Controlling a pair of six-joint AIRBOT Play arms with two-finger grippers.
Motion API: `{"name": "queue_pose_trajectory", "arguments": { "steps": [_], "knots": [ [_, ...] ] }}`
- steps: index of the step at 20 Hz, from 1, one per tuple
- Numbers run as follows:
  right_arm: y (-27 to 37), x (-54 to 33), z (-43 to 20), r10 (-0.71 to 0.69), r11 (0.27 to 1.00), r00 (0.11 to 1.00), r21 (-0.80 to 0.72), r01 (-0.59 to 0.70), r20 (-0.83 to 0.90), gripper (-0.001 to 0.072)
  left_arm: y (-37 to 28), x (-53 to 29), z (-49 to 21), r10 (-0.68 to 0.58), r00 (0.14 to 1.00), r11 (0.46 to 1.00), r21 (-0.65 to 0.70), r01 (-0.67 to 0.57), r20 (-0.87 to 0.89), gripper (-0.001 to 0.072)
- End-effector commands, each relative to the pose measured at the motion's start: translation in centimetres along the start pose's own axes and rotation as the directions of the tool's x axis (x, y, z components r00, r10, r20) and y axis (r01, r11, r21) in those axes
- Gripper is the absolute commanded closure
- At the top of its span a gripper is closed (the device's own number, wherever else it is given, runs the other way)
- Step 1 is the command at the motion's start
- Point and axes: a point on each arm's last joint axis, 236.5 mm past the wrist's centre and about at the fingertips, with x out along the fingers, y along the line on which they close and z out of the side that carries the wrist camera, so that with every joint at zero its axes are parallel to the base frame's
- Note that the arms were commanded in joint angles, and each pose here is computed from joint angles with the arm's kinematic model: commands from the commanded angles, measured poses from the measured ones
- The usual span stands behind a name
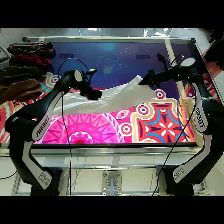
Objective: Fold the shirts.
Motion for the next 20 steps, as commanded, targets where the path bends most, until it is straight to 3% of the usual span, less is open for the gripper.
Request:
{"name": "queue_pose_trajectory", "arguments": {
  "steps": [1,7,10,12,14,17,20],
  "knots": [
    [4.0,-1.1,0.0,-0.021,0.998,0.999,-0.059,0.02,-0.026,0.0693,-3.2,3.2,-1.0,-0.063,0.997,0.997,0.036,0.064,-0.038,0.0694],
    [9.9,0.7,-0.2,-0.031,0.982,0.998,-0.185,0.021,-0.049,0.0694,-4.3,1.6,2.1,-0.034,0.994,0.996,0.088,0.025,0.101,0.0694],
    [12.4,3.4,-0.7,-0.024,0.979,0.998,-0.203,0.011,-0.062,0.0694,2.6,-6.3,3.5,0.17,0.968,0.974,0.115,-0.193,0.187,0.0694],
    [14.2,6.3,-0.3,-0.039,0.967,0.999,-0.254,0.032,-0.023,0.0694,8.5,-13.3,3.2,0.341,0.91,0.931,0.05,-0.362,0.235,0.0694],
    [16.4,9.9,0.4,-0.054,0.946,0.998,-0.319,0.065,0.043,0.0696,12.8,-19.9,2.5,0.431,0.852,0.9,-0.067,-0.432,0.297,0.0694],
    [20.6,17.2,1.3,0.02,0.93,0.988,-0.366,0.039,0.156,0.0696,16.1,-26.9,1.1,0.462,0.8,0.887,-0.225,-0.404,0.383,0.0694],
    [23.1,25.2,0.0,0.101,0.938,0.975,-0.345,-0.027,0.199,0.0695,18.0,-29.7,-0.2,0.485,0.777,0.871,-0.298,-0.39,0.402,0.0694]
  ]
}}
